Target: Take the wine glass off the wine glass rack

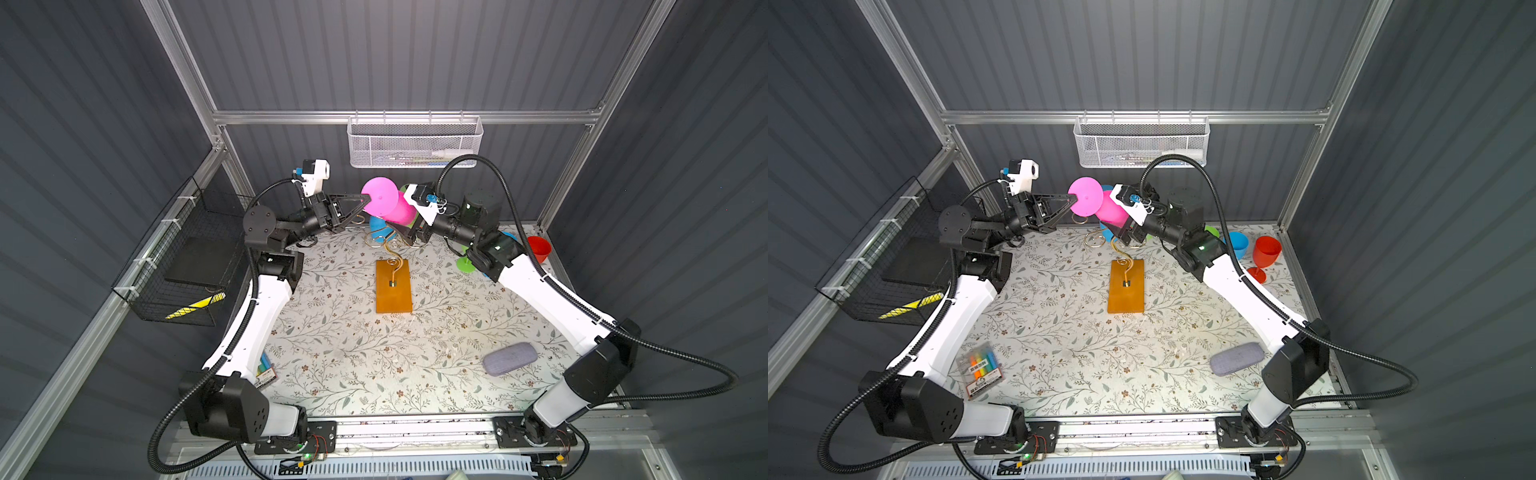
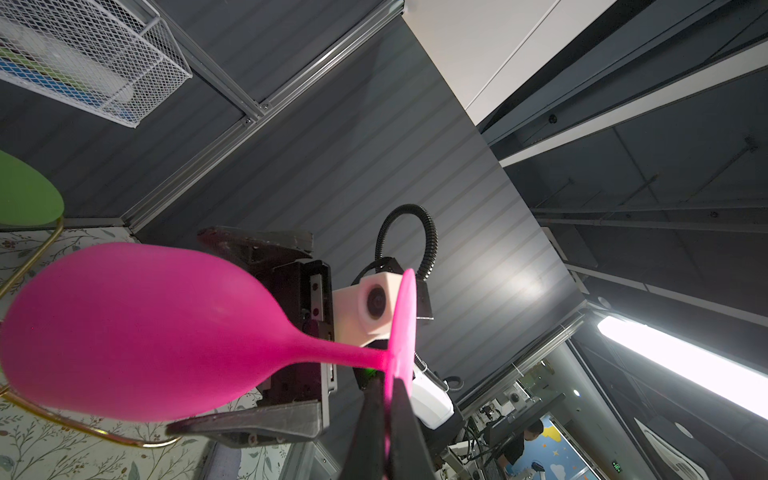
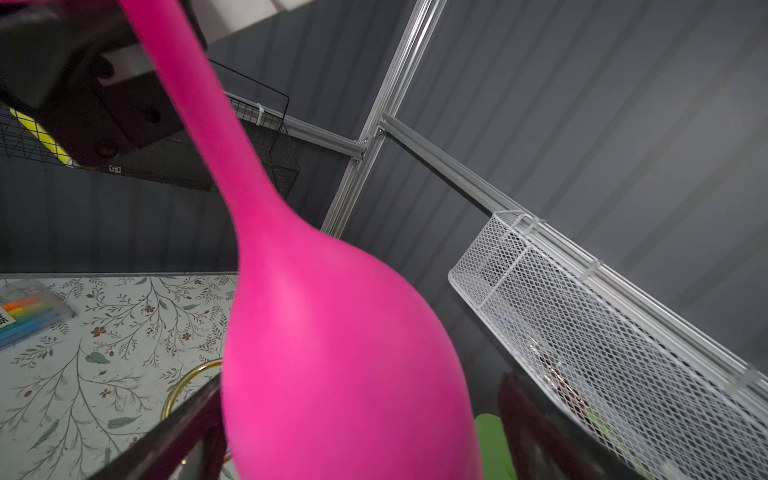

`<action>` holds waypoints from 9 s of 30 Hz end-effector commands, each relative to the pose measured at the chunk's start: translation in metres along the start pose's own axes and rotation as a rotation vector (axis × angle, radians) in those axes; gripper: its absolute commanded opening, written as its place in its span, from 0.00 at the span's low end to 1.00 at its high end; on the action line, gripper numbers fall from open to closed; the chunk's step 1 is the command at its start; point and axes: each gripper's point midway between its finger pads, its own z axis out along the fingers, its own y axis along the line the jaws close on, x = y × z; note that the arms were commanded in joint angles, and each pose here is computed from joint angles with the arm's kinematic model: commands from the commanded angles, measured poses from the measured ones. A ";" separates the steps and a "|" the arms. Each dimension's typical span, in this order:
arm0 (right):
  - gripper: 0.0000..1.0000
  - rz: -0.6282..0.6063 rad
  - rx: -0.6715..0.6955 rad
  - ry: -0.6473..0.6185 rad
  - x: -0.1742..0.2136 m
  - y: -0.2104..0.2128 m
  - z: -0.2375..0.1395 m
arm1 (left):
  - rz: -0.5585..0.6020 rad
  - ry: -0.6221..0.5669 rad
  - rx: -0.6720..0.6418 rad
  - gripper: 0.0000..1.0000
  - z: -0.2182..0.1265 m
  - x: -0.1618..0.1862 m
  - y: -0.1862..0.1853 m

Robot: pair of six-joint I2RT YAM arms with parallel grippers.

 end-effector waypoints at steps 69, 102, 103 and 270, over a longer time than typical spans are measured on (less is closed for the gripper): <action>0.64 0.280 0.193 0.510 0.021 0.003 -0.117 | 1.079 -0.037 -0.449 0.58 -0.020 -0.013 0.066; 0.61 0.423 0.106 0.706 0.036 0.027 -0.089 | 1.614 -0.094 -0.424 0.51 0.033 -0.003 0.052; 0.60 0.426 0.099 0.710 0.037 0.029 -0.088 | 1.615 -0.099 -0.426 0.50 0.034 -0.003 0.052; 0.03 0.862 0.528 1.325 0.312 -0.025 -0.193 | 0.891 -0.605 -1.254 0.91 -0.157 -0.048 0.108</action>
